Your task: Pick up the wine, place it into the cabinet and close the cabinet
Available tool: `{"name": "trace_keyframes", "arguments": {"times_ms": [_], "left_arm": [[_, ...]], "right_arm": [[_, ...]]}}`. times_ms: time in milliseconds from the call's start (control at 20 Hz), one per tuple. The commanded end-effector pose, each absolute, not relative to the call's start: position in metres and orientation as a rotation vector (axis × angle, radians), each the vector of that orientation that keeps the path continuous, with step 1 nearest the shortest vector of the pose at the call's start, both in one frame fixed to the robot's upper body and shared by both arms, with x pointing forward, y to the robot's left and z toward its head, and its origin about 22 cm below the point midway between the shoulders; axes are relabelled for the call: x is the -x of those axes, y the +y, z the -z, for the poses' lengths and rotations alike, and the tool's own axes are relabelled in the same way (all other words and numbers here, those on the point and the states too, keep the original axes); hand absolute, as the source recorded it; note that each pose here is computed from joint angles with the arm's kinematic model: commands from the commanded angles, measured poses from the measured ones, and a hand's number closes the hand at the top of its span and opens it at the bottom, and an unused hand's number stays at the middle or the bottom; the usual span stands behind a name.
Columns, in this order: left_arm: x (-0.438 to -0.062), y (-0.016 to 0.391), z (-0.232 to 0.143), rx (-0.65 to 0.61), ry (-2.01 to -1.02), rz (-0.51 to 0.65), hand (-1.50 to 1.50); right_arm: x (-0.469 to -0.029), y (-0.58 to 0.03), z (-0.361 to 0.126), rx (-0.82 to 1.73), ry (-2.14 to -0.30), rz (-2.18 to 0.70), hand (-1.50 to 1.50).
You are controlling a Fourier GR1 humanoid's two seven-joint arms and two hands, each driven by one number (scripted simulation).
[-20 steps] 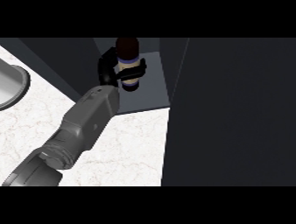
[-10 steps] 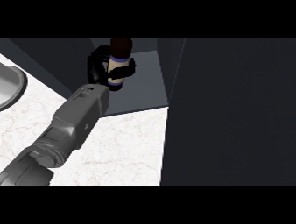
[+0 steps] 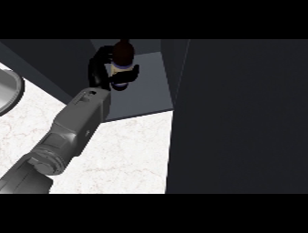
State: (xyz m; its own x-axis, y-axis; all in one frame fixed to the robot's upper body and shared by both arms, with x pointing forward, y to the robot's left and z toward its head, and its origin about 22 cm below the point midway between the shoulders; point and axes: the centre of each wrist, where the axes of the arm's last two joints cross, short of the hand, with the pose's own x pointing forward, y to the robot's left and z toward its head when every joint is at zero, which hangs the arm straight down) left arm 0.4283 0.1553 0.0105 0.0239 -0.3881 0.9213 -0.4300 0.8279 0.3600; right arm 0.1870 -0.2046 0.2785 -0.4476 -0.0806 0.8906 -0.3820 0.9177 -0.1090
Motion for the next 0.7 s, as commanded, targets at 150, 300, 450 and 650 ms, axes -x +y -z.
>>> {"name": "trace_keyframes", "arguments": {"times_ms": [150, 300, 450, 650], "left_arm": [[-0.427, 0.181, -0.006, -0.700, -1.536, -0.039, -1.50], [-0.427, 0.187, -0.006, -0.693, -1.521, -0.051, -1.50], [-0.429, 0.192, -0.009, -0.666, -1.542, -0.041, -1.50], [-0.431, 0.196, -0.013, -0.671, -1.590, 0.006, -1.50]], "right_arm": [[-0.182, -0.206, -0.277, -0.348, -2.031, -0.361, -1.50], [-0.181, -0.203, -0.278, -0.364, -2.026, -0.372, -1.50], [-0.184, -0.203, -0.279, -0.355, -2.024, -0.351, -1.50], [-0.185, -0.203, -0.277, -0.340, -2.019, -0.370, -1.50]]}}
